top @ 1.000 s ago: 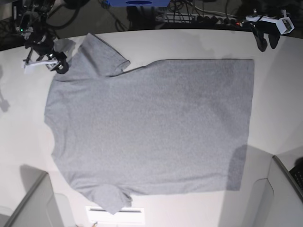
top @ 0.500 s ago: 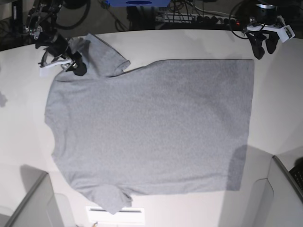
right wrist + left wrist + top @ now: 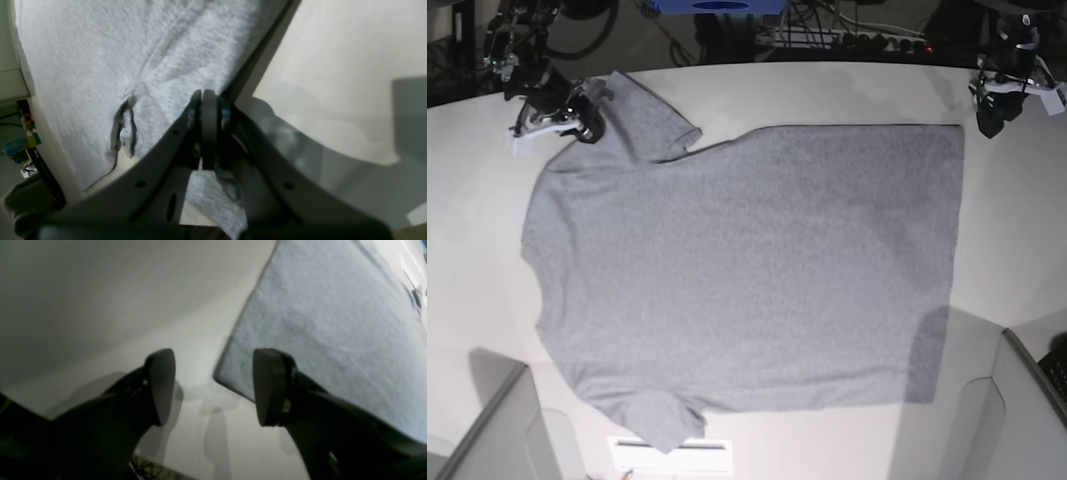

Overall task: Fold the T-shirt properly
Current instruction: 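Move both grippers down toward the shoulder corners of the grey T-shirt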

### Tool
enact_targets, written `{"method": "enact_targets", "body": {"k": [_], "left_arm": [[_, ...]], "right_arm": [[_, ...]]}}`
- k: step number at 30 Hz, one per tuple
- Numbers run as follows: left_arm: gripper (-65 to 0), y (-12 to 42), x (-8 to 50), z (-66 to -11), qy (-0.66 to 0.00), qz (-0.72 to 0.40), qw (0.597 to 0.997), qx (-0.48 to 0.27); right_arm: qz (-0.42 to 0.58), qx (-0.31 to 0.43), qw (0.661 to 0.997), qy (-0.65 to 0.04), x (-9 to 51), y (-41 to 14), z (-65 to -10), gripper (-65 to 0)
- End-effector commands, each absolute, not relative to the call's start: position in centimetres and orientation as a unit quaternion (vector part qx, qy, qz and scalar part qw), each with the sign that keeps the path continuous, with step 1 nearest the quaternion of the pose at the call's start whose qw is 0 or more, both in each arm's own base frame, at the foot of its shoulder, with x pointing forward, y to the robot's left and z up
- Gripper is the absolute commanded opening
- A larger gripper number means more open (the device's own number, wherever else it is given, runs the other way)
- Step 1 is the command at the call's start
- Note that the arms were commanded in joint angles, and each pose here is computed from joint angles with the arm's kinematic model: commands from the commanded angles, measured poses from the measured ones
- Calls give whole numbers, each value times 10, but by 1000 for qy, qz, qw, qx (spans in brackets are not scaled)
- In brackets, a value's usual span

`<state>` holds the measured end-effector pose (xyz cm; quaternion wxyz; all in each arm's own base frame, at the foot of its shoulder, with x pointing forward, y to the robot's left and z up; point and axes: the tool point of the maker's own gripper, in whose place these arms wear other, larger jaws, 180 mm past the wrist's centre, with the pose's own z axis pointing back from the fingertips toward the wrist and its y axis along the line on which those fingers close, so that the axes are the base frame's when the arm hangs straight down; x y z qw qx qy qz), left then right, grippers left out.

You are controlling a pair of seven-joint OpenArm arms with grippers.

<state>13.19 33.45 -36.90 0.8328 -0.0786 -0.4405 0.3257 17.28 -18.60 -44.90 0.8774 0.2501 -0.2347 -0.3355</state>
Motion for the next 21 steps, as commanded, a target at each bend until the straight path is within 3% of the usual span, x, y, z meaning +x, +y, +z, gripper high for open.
{"method": "enact_targets", "body": {"k": [1, 21], "left_arm": [[-296, 337, 135, -366, -445, 327, 830, -83], [-298, 302, 161, -422, -398, 354, 833, -151]], "right_arm": [[-334, 237, 888, -209, 162, -186, -455, -650], [-333, 236, 887, -214, 164, -187, -453, -650]]}}
